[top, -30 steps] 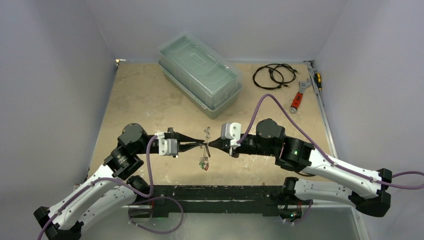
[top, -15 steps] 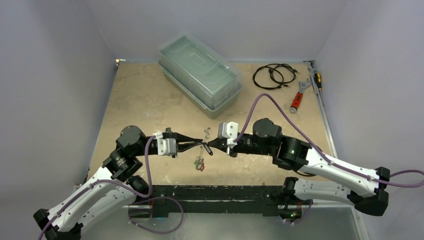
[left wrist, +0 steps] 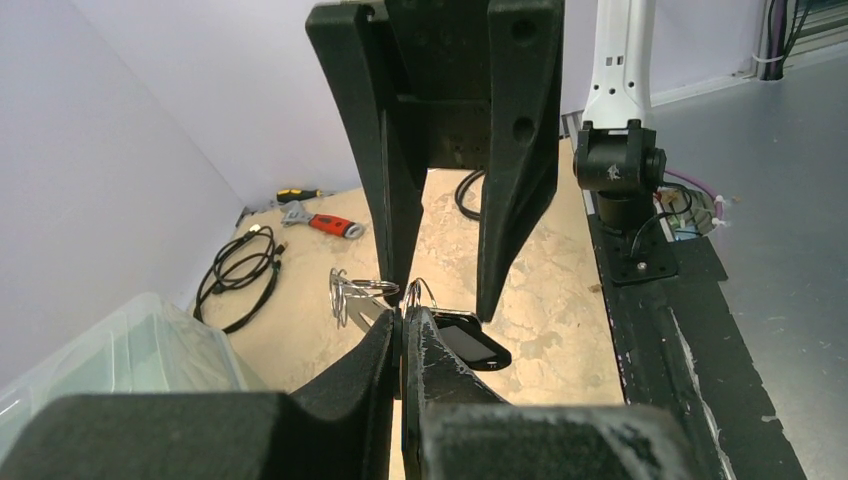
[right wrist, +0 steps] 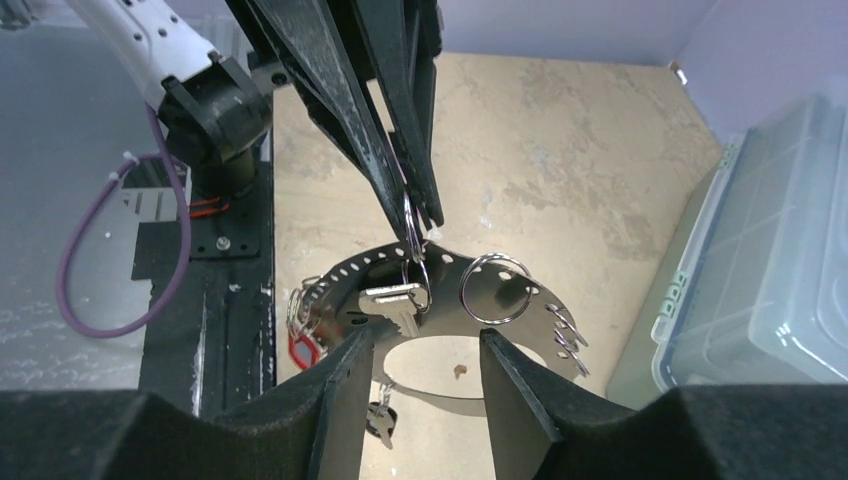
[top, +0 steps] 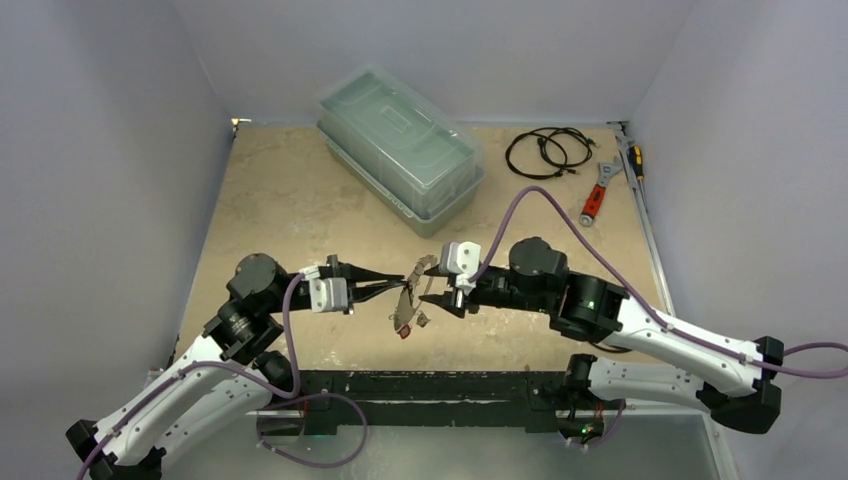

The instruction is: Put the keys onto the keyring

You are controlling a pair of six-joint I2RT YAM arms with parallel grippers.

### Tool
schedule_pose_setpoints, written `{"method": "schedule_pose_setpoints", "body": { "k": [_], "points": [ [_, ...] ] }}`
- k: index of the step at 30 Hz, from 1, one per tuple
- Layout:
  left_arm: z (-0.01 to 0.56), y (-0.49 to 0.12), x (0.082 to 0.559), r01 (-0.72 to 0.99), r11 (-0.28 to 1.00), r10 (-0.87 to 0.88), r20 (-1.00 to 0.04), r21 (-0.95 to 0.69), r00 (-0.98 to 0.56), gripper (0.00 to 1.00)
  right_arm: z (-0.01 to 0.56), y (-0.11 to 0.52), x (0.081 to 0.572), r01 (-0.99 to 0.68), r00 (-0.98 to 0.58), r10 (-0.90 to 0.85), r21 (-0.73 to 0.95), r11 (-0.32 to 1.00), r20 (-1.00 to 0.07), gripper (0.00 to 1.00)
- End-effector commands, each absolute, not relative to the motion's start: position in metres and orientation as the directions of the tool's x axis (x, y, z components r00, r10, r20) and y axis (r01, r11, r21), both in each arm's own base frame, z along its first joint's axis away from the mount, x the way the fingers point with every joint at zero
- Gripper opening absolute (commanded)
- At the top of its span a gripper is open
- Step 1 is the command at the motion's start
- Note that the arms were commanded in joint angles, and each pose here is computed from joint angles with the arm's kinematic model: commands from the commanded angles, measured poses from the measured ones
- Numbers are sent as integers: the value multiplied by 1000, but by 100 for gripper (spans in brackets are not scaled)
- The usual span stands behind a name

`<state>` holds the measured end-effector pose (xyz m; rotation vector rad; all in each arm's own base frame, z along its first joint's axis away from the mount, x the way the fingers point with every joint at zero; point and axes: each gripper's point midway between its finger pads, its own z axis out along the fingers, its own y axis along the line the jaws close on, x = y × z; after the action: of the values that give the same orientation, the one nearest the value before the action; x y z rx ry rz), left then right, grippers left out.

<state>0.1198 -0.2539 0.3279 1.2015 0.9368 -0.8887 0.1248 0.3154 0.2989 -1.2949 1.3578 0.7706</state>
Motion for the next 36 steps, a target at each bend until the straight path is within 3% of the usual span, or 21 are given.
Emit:
{"method": "schedule_pose_setpoints", "body": {
  "k": [1, 8, 17, 36],
  "points": [
    [349, -253, 117, 910, 149, -113, -907, 388, 405, 0, 338, 309, 125, -939, 201, -160, -237, 249, -966, 47],
    [347, -255, 116, 912, 136, -111, -909, 386, 401, 0, 357, 304, 117, -938, 237, -72, -247, 243, -969, 45],
    [347, -255, 115, 914, 132, -112, -910, 385, 399, 0, 346, 319, 121, -943, 232, -103, -250, 219, -967, 35],
    [347, -255, 115, 914, 132, -115, -910, 383, 398, 0, 336, 331, 120, -951, 233, -121, -252, 179, -965, 30]
  ]
}}
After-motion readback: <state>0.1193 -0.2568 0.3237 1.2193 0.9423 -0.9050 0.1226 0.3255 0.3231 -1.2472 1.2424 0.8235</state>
